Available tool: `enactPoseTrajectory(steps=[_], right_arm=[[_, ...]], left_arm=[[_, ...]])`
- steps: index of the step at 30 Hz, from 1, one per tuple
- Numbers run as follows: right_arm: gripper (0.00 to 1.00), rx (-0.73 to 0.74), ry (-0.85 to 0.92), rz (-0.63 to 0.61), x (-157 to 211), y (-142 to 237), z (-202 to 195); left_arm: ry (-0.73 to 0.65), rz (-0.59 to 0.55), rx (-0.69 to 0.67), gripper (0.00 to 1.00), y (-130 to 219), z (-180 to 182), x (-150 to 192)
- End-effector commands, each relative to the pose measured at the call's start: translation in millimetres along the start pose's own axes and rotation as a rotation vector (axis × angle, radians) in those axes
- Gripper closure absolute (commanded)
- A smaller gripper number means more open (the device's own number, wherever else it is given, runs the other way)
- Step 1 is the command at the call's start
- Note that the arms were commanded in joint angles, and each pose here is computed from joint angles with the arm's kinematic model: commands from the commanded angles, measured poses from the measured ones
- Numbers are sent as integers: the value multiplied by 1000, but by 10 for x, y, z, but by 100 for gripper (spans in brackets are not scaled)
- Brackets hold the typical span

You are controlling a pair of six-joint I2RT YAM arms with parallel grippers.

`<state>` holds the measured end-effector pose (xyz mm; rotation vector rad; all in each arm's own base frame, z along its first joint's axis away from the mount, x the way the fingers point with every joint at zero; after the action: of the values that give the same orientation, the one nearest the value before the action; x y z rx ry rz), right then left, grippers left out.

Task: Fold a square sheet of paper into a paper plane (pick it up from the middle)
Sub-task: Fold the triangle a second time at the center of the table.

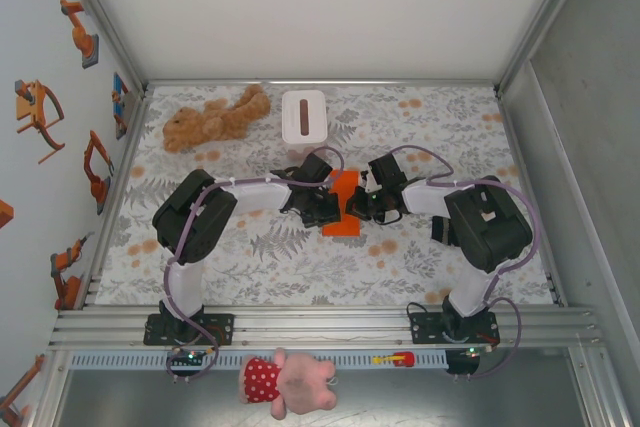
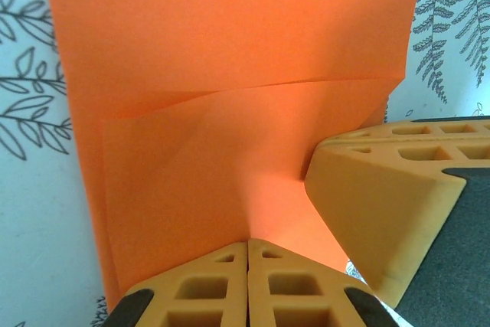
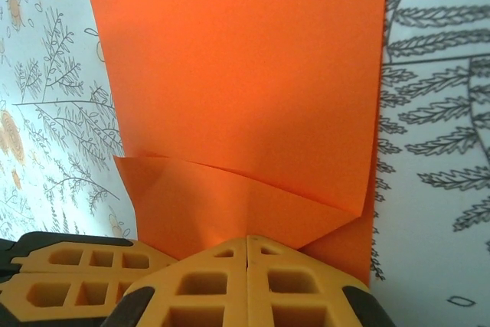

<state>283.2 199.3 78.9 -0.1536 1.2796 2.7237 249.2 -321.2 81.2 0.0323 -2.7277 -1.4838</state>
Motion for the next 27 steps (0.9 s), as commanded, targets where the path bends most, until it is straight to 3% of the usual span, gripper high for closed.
enactPoseTrajectory(steps=[1,8,20,27], right_arm=[[100,-72,22,-41,-114,120,181],[100,-57,4,-22,-136,26,132],[100,142,-74,25,-61,-145,-194],[100,177,-108,39,-2,-185,-293]], left_arm=[[28,46,-63,93,-107,199,55],[31,39,-58,93,-90,193,28],[14,26,-29,88,119,102,44],[-10,-2,17,86,174,-41,-16]])
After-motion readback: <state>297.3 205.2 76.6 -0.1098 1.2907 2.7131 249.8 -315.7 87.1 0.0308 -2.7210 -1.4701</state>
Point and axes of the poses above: each hand's point on the last joint's axis, 136 mm out from that joint toward the fingers, its own y axis back along the fingers, its own z axis along the line the jaws close on, x = y × z, the point moved 8 cm from there along y, back along the fingers, and after that the axes turned 5 degrees about y, right-handed, at the moved point
